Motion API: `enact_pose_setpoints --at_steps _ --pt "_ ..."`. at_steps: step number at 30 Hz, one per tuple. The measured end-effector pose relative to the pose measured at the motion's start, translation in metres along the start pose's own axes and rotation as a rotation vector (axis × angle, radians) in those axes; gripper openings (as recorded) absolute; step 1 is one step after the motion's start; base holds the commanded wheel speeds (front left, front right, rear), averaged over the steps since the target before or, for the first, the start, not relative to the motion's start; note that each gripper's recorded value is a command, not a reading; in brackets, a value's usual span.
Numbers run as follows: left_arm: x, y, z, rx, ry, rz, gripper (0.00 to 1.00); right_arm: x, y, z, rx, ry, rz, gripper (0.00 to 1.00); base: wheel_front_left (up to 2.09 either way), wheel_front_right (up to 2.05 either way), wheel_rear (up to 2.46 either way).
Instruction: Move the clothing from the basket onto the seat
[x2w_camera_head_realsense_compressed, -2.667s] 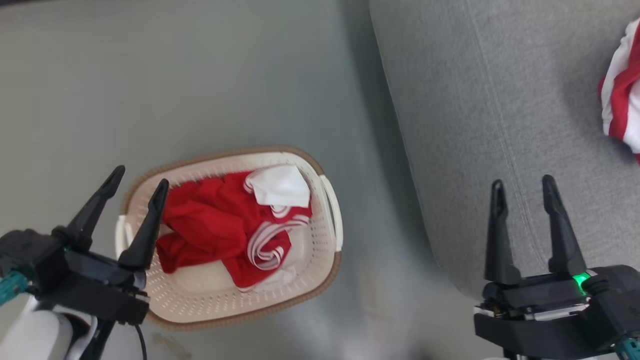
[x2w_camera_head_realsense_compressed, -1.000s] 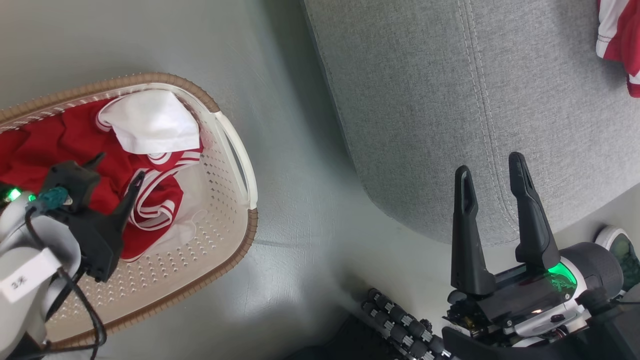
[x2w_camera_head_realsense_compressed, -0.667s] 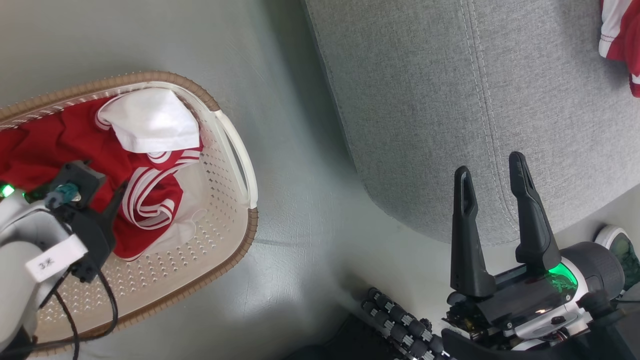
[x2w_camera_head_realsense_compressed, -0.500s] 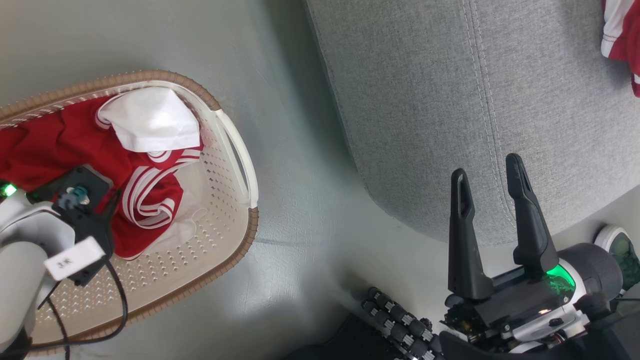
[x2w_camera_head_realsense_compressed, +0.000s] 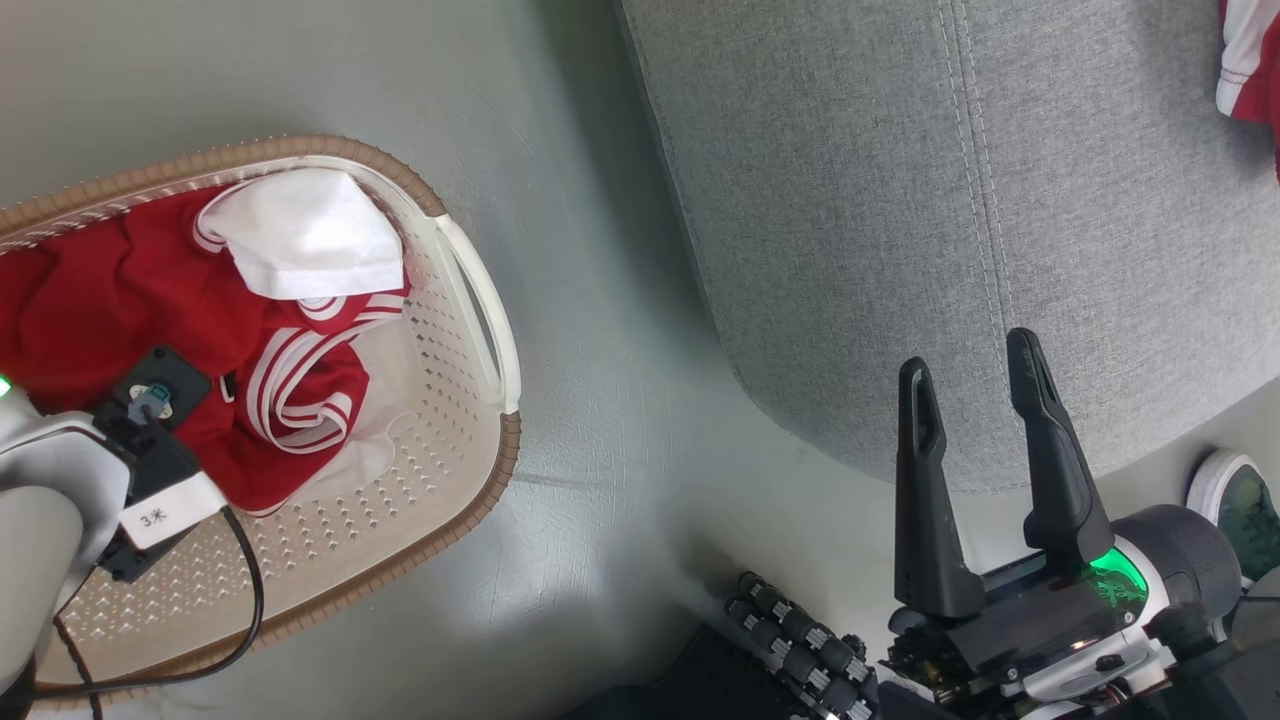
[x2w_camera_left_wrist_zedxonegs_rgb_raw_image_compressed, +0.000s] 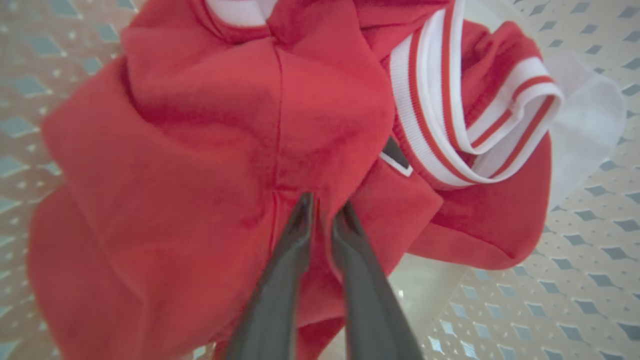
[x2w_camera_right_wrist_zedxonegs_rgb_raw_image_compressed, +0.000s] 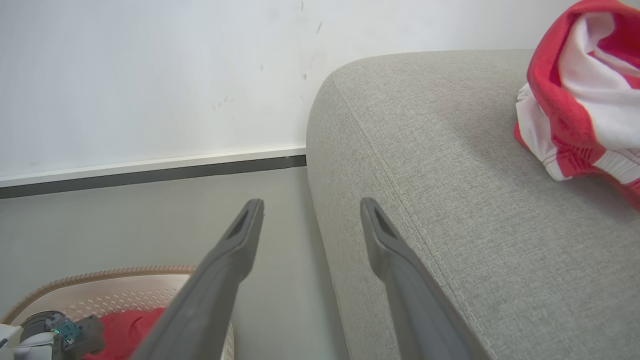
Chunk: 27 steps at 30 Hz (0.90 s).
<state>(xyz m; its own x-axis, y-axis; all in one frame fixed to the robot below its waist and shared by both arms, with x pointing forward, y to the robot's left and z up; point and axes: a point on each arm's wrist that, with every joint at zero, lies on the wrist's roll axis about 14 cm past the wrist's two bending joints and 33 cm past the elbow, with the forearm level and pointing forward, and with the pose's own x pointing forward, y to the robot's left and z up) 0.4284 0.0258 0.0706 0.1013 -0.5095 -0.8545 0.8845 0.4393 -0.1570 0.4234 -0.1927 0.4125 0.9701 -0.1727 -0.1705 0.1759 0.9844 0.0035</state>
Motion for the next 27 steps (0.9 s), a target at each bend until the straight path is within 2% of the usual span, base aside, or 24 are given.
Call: enact_pose_setpoints --at_steps 5,16,20,27 --pt "0.0 0.0 0.004 -0.005 -0.024 0.003 0.0 0.0 0.001 0.003 0.003 -0.01 0.003 1.0 0.0 0.0 0.0" --pt "-0.009 0.001 0.063 -0.08 -0.232 0.017 0.0 0.018 0.004 0.029 -0.01 -0.117 0.04 1.0 0.0 0.0 0.0" --pt "-0.02 -0.01 0.096 -0.125 -0.343 0.004 0.0 0.022 -0.003 0.04 -0.025 -0.153 0.029 1.0 0.0 0.0 0.0" --pt "-0.055 -0.015 0.132 -0.131 -0.475 0.019 0.0 0.026 -0.009 0.06 -0.041 -0.218 0.024 1.0 0.0 0.0 0.0"
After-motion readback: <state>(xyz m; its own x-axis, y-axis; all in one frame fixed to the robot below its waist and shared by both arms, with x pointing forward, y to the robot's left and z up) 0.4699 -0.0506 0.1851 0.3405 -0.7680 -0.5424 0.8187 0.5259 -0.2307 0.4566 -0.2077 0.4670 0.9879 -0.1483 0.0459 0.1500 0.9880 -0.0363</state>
